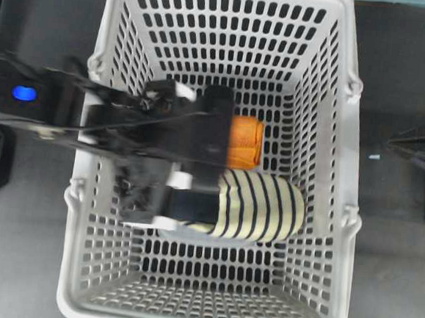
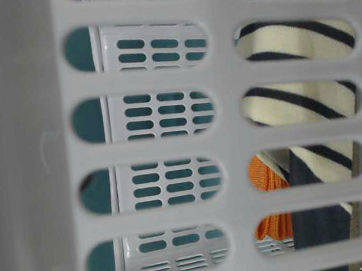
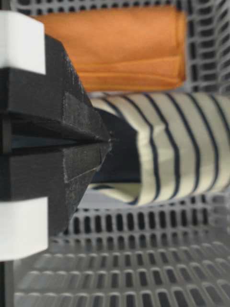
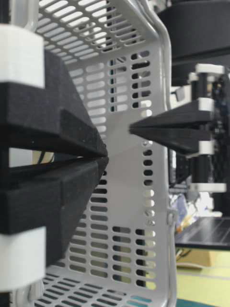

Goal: Pick up the slipper from the shopping basket with the left arm.
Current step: 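Lower the open left gripper down onto the striped slipper's toe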

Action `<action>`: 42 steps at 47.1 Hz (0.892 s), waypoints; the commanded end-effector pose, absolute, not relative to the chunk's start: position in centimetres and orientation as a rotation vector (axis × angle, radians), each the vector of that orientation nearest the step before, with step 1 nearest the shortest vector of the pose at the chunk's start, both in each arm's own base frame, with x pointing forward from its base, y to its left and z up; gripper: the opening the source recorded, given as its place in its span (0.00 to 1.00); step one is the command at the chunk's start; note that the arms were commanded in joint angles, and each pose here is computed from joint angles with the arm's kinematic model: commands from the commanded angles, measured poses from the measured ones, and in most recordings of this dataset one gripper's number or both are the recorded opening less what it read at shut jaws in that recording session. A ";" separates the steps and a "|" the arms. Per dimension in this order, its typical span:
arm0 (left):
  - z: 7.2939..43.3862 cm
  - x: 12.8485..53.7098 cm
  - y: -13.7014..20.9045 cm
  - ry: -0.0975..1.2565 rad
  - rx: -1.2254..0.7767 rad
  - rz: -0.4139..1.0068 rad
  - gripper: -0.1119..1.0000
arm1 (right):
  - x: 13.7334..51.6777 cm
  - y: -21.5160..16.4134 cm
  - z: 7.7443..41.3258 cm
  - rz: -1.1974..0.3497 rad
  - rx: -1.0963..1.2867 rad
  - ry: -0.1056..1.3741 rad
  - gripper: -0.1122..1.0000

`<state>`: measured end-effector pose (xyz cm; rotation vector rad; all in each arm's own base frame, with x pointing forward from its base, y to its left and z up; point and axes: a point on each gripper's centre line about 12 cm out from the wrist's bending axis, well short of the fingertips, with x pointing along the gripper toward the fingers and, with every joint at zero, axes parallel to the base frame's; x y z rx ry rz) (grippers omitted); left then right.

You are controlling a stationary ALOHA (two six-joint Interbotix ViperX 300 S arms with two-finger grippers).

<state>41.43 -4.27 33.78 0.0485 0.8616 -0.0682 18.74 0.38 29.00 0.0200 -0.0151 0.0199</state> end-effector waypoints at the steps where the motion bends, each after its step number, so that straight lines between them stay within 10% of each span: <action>1: 34.2 43.1 -4.7 0.858 0.046 -0.069 0.10 | 18.9 0.4 29.6 0.021 0.026 -0.024 0.10; 24: 31.8 46.2 -5.3 0.917 0.049 -0.070 0.12 | 18.8 0.4 29.3 0.022 0.025 -0.017 0.10; 42: 29.7 47.1 -6.3 0.988 0.065 -0.085 0.91 | 18.3 0.4 29.5 0.023 0.025 -0.038 0.10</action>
